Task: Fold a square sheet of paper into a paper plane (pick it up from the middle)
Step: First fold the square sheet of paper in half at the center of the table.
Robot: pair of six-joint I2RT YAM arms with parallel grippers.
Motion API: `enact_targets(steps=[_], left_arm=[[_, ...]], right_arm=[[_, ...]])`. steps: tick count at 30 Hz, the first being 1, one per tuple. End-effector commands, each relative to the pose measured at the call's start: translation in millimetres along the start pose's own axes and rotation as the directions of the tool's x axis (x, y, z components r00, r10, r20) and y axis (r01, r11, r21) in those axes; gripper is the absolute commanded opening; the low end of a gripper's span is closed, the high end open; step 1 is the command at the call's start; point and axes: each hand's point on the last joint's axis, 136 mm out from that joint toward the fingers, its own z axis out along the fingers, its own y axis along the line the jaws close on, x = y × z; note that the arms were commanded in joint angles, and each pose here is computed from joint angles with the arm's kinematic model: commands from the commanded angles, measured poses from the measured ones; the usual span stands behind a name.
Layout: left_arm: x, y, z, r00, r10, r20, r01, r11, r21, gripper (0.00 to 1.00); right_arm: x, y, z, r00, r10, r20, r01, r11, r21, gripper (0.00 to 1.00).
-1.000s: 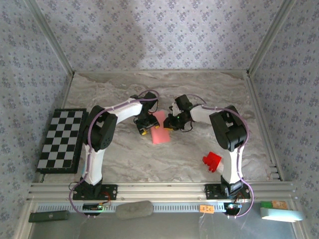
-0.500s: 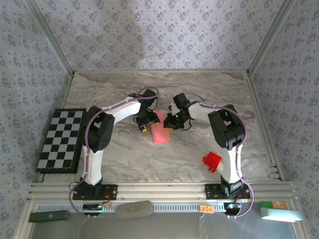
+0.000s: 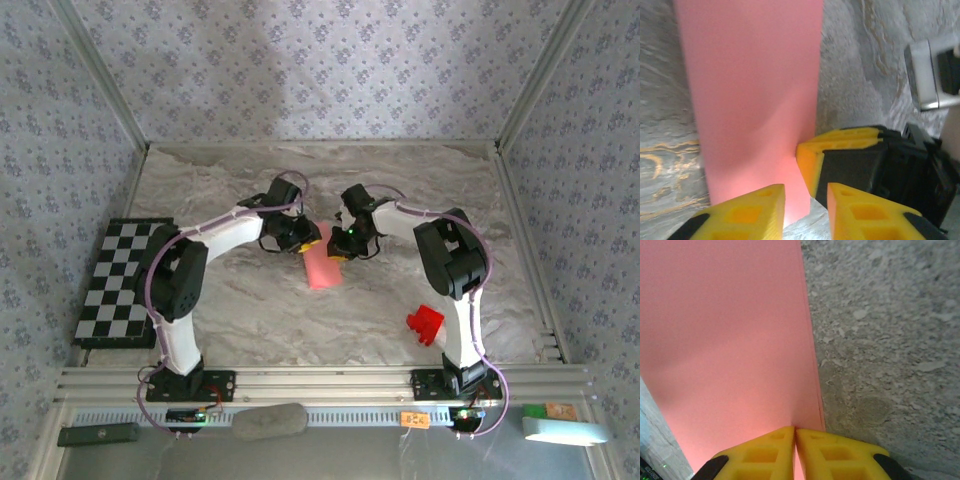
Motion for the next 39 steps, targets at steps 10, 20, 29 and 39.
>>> enact_targets(steps=[10,20,29,39], left_arm=[[19.3,29.3,34.5,0.990,0.052,-0.132,-0.058,0.997,-0.046,0.13],[19.0,83.2,31.8,0.995,-0.008,-0.104,-0.003,0.995,-0.101,0.12],[13.0,104.6,-16.0,0.999,0.014,-0.030,-0.018,0.993,-0.119,0.10],[-6.2,6.1,1.6,0.989,0.146,0.002,-0.145,0.983,0.115,0.12]], right_arm=[[46.5,-99.5,35.6,0.983,0.143,-0.119,-0.089,0.923,0.375,0.15],[49.9,-120.1,33.8,0.984,0.135,-0.119,-0.061,0.874,0.482,0.15],[50.4,-125.9,32.9,0.985,0.118,-0.124,-0.038,0.858,0.512,0.15],[48.8,-122.8,31.4,0.986,0.100,-0.132,-0.018,0.856,0.516,0.15]])
